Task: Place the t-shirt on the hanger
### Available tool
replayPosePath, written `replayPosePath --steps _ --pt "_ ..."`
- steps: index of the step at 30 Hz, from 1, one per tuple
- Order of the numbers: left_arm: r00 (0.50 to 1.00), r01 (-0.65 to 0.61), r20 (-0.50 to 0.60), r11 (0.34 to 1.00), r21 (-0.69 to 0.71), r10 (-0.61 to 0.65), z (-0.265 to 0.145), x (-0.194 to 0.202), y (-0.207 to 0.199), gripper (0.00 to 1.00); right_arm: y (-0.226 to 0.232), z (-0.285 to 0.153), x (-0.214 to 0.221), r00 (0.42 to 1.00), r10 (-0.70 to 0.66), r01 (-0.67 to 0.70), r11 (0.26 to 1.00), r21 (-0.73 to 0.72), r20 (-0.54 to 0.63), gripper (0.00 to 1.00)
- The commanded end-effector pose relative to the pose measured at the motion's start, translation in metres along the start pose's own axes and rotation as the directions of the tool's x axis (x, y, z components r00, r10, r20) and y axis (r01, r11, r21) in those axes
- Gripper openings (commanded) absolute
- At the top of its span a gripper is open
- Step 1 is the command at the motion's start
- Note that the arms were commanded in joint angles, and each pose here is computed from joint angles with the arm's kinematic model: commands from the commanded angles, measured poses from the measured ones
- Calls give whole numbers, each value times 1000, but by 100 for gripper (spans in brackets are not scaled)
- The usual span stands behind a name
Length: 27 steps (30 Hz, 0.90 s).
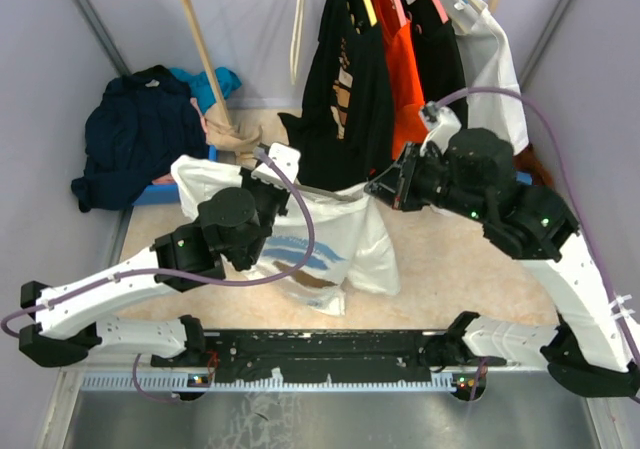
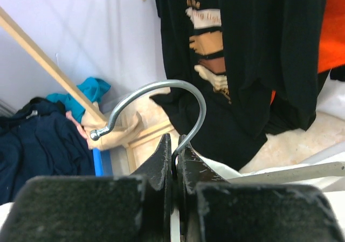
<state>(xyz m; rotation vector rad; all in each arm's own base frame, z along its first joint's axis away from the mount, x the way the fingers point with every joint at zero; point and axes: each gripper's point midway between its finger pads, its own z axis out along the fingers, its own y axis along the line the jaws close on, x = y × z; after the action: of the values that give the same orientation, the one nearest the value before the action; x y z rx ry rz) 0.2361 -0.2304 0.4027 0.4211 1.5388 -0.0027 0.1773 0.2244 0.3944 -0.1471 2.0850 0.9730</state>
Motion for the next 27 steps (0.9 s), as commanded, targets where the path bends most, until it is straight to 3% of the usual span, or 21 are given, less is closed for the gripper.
replayPosePath --steps 1,8,13,27 --pt "989 49 140 999 -3 -48 2 -53 6 0 18 -36 -43 988 -104 104 995 7 112 0" --pt "981 3 193 1000 8 -4 17 -67 -16 0 25 -41 -70 973 -193 187 981 60 123 0" --pt "973 73 219 997 35 -79 16 -70 -20 0 28 -28 -71 971 -223 218 974 58 91 0" --pt "984 95 147 993 64 -103 18 -46 -38 0 57 -9 -66 974 -223 226 971 -83 44 0"
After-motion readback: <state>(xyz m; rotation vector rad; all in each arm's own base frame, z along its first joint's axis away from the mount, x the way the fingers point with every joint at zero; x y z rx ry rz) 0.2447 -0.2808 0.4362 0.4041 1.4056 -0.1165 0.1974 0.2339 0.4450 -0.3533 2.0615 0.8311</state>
